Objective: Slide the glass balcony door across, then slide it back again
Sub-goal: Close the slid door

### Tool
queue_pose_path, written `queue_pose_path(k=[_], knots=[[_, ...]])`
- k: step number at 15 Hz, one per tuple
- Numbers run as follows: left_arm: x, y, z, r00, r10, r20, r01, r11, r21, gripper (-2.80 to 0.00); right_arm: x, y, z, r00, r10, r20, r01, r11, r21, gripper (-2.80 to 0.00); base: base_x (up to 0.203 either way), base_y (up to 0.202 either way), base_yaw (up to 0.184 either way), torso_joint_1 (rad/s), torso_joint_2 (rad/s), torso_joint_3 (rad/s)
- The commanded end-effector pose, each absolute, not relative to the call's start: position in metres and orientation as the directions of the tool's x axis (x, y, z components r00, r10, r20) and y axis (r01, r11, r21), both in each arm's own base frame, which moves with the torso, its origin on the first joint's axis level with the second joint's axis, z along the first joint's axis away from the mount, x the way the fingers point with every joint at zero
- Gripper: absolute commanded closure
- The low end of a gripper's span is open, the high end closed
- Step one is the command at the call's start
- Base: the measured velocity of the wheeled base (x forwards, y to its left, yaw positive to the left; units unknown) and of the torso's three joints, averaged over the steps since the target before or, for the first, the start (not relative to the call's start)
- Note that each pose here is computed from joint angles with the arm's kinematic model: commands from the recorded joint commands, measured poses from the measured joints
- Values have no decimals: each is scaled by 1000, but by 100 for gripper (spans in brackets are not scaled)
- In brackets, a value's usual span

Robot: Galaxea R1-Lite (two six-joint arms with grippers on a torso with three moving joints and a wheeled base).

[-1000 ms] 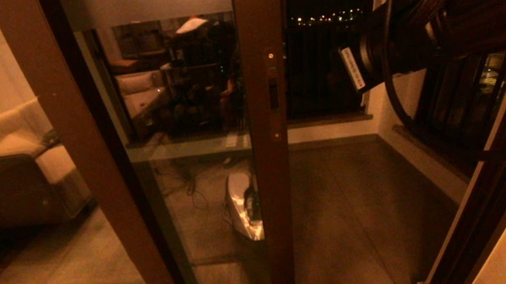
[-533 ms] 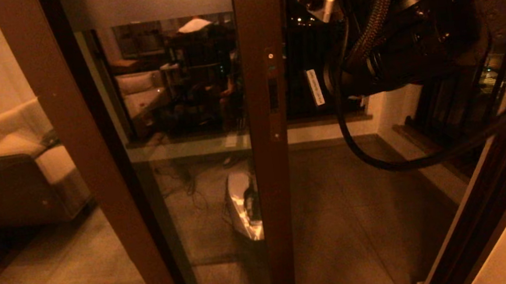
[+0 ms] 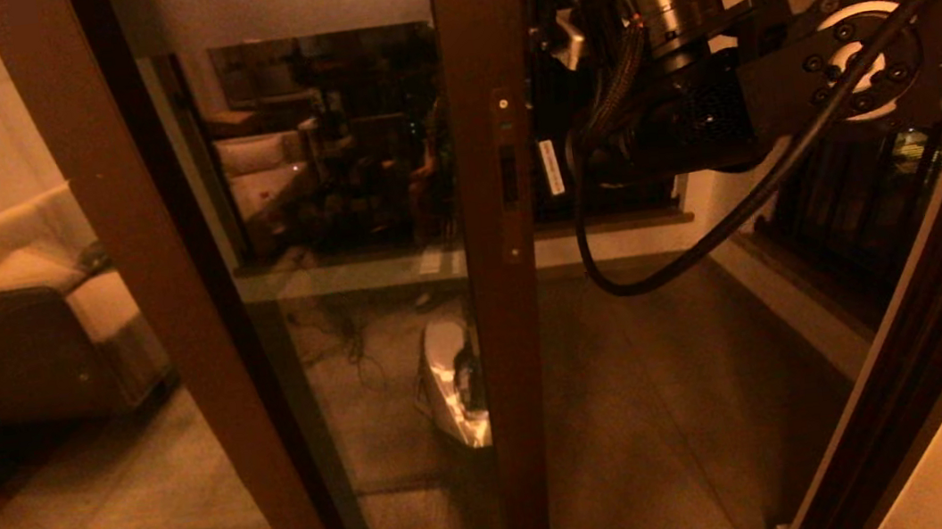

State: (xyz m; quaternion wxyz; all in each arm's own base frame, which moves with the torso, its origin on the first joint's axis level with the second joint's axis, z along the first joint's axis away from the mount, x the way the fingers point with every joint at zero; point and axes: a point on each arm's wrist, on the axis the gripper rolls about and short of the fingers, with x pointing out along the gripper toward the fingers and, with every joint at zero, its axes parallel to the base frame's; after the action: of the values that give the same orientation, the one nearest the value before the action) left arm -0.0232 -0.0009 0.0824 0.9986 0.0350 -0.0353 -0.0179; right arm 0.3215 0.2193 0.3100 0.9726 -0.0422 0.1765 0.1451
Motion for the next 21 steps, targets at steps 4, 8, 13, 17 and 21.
queue_pose_path(k=[4,8,13,17,21], knots=[[-21,-1,74,999,-38,38,36,997,70,0,331,212,307,905,240,-351,-270,962,-40,0,0,0,0,0,0,0],[-21,-1,74,999,-38,38,36,997,70,0,338,217,305,915,246,-320,-269,963,-29,0,0,0,0,0,0,0],[-21,-1,74,999,-38,38,36,997,70,0,334,214,309,915,250,-316,-273,962,-28,-280,0,0,0,0,0,0],[-21,-1,74,998,-40,38,37,997,70,0,341,219,301,915,243,-323,-267,963,-31,-280,0,0,0,0,0,0],[-21,-1,74,998,-40,38,37,997,70,0,355,224,290,923,240,-300,-259,966,-24,-280,0,0,0,0,0,0]])
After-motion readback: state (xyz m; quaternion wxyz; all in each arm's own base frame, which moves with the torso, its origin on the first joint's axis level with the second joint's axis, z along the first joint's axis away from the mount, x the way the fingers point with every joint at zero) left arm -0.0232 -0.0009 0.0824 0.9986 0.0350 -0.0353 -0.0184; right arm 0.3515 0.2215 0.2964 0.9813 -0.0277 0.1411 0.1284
